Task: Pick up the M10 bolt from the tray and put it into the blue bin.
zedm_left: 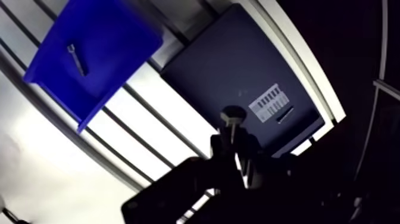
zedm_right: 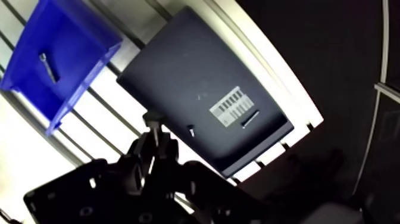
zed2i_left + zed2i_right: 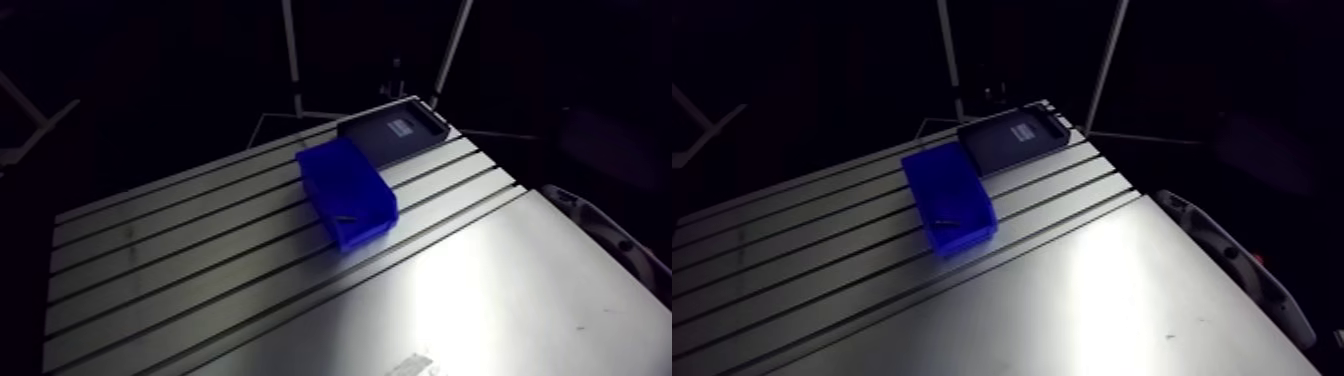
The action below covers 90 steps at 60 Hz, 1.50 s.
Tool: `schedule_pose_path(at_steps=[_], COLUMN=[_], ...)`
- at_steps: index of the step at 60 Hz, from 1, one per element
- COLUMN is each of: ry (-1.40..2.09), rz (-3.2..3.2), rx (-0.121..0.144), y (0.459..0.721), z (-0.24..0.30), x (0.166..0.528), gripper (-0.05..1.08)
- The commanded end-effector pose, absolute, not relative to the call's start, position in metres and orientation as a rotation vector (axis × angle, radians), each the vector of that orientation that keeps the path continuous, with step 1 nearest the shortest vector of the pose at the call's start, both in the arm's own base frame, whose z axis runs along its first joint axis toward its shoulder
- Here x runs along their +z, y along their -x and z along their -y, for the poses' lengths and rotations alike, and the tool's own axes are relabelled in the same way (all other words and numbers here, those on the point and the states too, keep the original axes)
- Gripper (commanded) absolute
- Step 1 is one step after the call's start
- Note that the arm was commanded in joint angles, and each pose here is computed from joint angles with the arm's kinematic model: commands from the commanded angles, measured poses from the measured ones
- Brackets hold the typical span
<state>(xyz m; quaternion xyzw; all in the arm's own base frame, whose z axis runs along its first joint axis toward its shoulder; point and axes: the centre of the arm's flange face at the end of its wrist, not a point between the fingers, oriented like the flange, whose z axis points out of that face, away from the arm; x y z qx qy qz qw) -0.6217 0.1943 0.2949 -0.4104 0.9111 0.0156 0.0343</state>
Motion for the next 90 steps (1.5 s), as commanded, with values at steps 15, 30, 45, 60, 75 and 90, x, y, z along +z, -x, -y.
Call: schedule_pose_path(at_steps=[15, 30, 45, 60, 75, 90], ry=[1.750, 1.880, 1.956, 1.978, 1.971, 1.967], rz=[-2.511, -2.414, -2.340, -2.310, -2.332, -2.332], rx=[0.021, 0.019, 0.007, -0.009, 0.020, 0.020], y=[0.586, 0.584, 0.585, 0.582, 0.580, 0.579], z=[-0.138, -0.105, -0.064, -0.047, -0.054, -0.055], x=[0.315, 0.314, 0.308, 0.296, 0.283, 0.275], gripper=[1.06, 1.07, 1.07, 1.07, 1.07, 1.07])
